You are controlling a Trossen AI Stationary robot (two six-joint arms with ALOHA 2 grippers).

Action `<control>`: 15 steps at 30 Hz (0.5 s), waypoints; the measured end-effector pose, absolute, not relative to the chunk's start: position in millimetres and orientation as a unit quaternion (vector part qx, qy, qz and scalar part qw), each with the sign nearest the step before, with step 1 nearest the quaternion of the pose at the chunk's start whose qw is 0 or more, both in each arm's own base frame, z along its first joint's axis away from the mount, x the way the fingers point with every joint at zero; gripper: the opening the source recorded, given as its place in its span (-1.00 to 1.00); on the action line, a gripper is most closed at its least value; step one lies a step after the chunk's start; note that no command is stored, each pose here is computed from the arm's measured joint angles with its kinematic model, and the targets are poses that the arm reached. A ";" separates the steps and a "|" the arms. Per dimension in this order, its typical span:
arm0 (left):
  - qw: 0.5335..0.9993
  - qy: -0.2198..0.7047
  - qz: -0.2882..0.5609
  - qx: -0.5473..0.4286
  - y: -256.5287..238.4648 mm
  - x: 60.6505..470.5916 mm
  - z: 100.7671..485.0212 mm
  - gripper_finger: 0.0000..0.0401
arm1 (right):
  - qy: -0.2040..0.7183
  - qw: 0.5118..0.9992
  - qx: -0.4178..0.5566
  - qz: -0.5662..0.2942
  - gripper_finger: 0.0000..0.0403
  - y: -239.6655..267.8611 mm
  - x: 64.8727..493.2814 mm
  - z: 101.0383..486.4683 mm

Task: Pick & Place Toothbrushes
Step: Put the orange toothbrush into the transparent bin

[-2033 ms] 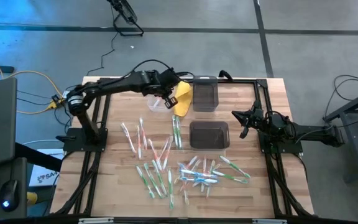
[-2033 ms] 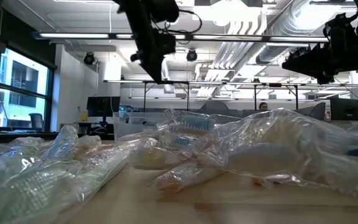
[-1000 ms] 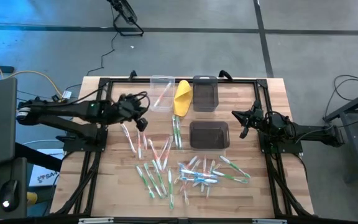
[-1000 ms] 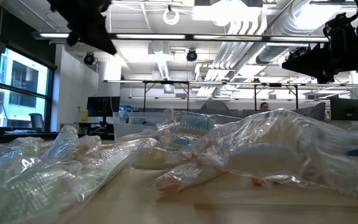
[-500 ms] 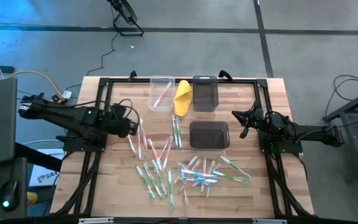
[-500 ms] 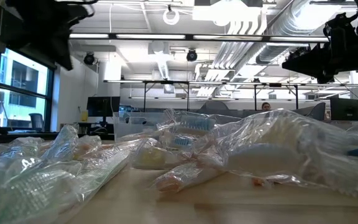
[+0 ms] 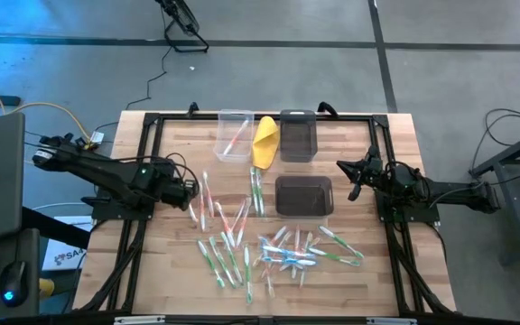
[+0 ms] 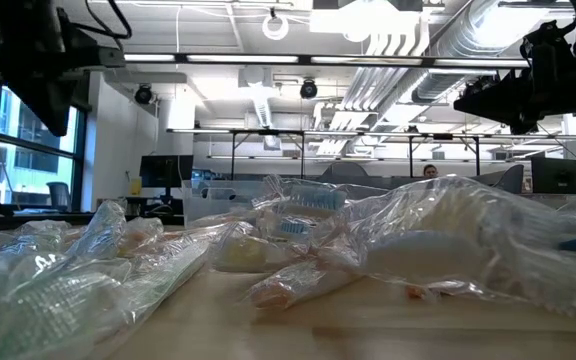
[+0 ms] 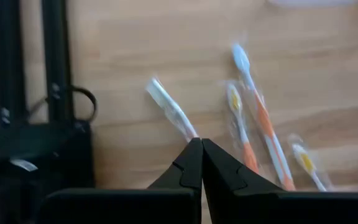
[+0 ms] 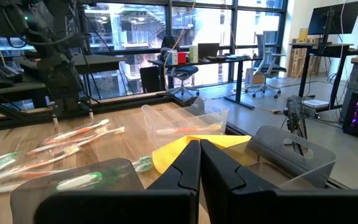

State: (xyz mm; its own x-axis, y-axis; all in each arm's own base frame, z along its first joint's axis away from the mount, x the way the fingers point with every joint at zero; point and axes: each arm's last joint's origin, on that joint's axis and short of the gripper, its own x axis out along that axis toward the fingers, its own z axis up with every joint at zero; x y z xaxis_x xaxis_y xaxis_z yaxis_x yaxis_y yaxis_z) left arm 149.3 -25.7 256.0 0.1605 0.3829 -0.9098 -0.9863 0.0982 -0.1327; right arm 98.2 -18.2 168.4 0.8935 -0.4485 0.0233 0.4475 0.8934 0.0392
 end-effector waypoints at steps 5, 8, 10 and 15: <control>0.642 0.414 0.497 -0.411 -29.3 153.8 253.6 -1.00 | -0.016 0.973 0.016 -0.231 -0.99 -18.2 98.2 168.5; 0.638 0.415 0.499 -0.415 -29.7 154.5 252.9 -0.99 | -0.016 0.973 0.016 -0.230 -0.99 -18.2 98.2 168.3; 0.632 0.412 0.506 -0.418 -29.7 154.4 252.3 -0.94 | -0.016 0.973 0.016 -0.230 -0.99 -18.2 98.2 168.4; 0.618 0.419 0.526 -0.408 -30.3 156.9 247.8 -0.66 | -0.015 0.973 0.016 -0.231 -0.99 -18.2 98.2 168.4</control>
State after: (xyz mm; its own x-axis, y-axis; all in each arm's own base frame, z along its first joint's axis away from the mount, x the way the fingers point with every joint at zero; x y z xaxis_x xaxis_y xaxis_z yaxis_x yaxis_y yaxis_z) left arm 156.9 -30.3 247.8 0.0956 0.3083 -0.9465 -0.9915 0.1137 -0.0631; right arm 98.2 -18.2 168.4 0.8932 -0.4490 0.0226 0.4480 0.8932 0.0386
